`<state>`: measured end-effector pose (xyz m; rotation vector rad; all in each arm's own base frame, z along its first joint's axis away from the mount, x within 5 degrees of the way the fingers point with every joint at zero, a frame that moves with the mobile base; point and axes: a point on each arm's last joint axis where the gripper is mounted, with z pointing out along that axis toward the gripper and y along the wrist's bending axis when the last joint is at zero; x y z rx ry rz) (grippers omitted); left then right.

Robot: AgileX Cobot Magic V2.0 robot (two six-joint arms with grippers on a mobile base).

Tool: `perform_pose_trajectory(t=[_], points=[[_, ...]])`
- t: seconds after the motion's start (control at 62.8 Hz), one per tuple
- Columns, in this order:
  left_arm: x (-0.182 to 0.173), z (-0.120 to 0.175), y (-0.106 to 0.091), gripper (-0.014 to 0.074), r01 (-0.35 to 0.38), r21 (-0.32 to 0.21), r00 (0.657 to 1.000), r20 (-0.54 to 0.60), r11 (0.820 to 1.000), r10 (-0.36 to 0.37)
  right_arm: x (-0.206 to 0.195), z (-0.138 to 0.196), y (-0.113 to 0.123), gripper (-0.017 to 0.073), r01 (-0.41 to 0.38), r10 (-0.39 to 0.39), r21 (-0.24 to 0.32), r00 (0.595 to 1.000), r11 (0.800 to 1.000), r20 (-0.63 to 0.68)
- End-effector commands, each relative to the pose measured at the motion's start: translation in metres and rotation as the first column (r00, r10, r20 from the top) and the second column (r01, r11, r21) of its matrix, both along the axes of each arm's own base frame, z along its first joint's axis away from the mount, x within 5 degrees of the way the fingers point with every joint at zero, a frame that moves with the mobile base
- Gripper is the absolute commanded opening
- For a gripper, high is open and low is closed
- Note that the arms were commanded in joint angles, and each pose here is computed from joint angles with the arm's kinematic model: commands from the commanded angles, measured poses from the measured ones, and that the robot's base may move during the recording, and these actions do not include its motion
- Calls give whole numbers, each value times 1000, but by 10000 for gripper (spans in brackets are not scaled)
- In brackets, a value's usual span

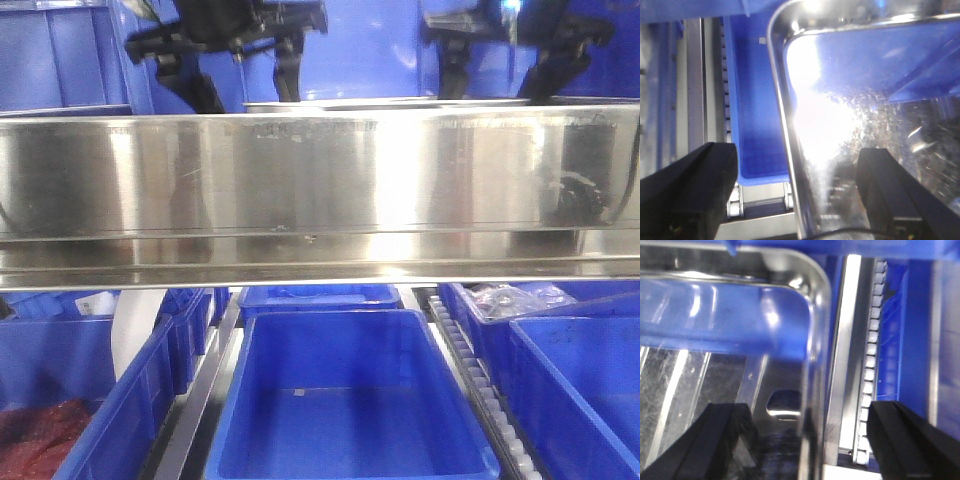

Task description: Stack silver trays without gaps

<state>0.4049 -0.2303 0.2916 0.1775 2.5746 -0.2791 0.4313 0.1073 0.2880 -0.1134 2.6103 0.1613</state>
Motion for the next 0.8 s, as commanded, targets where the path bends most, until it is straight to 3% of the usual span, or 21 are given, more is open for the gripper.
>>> perform_pose_trajectory(t=[0.0, 0.191, 0.335, 0.478, 0.574, 0.685, 0.781], points=[[-5, 38, 3, 401, -2, -68, 995, 100, 998, 9, -5, 39, -3, 612, -3, 0, 23, 991, 1000, 136], [-4, 31, 3, 401, -5, -52, 998, 70, 999, 9, -5, 39, -2, 594, -3, 0, 28, 991, 1000, 135], [-5, 29, 3, 372, -6, -51, 998, 58, 999, 9, -5, 38, -2, 419, -3, -1, 34, 991, 999, 131], [-5, 29, 3, 249, -6, -49, 998, 56, 999, 9, -7, 37, -2, 191, -3, 0, 29, 994, 1000, 110], [-5, 29, 3, 111, -6, -49, 998, 55, 999, 9, -8, 37, -2, 52, -3, 1, 26, 995, 1000, 97], [-5, 29, 3, -51, -7, -46, 999, 50, 999, 9, -8, 36, -2, 58, -3, 1, 25, 996, 1000, 93], [-7, 30, 4, -40, -6, -29, 999, 36, 1000, 7, -10, 40, -3, 58, -3, 1, 26, 995, 1000, 96]])
